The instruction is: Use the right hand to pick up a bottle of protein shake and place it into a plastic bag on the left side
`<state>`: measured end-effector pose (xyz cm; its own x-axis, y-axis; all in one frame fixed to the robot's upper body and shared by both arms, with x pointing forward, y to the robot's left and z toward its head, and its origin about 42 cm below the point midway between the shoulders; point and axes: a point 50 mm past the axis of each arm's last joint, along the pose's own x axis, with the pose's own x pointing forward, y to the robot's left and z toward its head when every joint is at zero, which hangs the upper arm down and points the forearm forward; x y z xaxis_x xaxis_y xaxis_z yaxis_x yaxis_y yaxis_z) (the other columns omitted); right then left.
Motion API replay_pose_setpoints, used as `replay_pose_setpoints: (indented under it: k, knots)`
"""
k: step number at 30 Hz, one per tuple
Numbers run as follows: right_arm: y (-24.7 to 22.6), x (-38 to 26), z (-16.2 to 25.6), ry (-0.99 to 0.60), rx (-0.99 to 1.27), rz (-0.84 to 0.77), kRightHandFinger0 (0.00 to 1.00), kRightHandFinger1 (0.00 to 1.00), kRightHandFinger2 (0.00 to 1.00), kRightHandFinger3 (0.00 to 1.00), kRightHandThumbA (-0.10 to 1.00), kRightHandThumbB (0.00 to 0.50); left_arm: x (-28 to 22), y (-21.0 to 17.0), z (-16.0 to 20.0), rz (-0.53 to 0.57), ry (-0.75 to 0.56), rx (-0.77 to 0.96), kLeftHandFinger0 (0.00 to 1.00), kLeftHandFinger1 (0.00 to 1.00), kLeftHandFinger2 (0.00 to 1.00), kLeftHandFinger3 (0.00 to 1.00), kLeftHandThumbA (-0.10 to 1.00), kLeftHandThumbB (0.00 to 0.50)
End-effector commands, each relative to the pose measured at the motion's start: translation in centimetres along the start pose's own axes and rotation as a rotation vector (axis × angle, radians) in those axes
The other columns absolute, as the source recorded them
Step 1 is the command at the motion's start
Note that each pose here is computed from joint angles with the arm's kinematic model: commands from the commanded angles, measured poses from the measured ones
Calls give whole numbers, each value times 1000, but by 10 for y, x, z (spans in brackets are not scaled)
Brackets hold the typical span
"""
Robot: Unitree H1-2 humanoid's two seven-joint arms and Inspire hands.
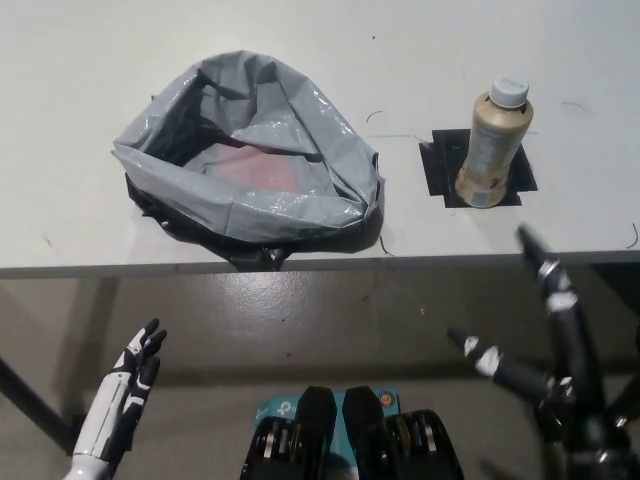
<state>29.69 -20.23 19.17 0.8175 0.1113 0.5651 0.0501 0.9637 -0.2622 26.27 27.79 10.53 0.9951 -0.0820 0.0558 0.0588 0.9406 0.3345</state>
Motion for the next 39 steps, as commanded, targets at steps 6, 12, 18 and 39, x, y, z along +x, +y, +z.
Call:
replay_pose_setpoints:
  k: [6,12,18,39]
  knots:
    - [-35,129,57,-174,57,-210,1000,1000,1000,1000,1000,413,-1,5,16,-10,-94,25,1000,1000,1000,1000,1000,247]
    - [-37,172,37,-51,115,-193,1000,1000,1000,1000,983,391,0,4,18,-18,-99,6,1000,1000,1000,1000,1000,254]
    - [-28,215,5,79,123,-171,1000,1000,1000,1000,981,362,2,5,18,-24,-108,-3,1000,1000,1000,1000,1000,255]
    - [-7,233,-64,330,173,-162,1000,1000,1000,1000,912,419,1,5,19,-35,-108,-30,1000,1000,1000,1000,1000,281]
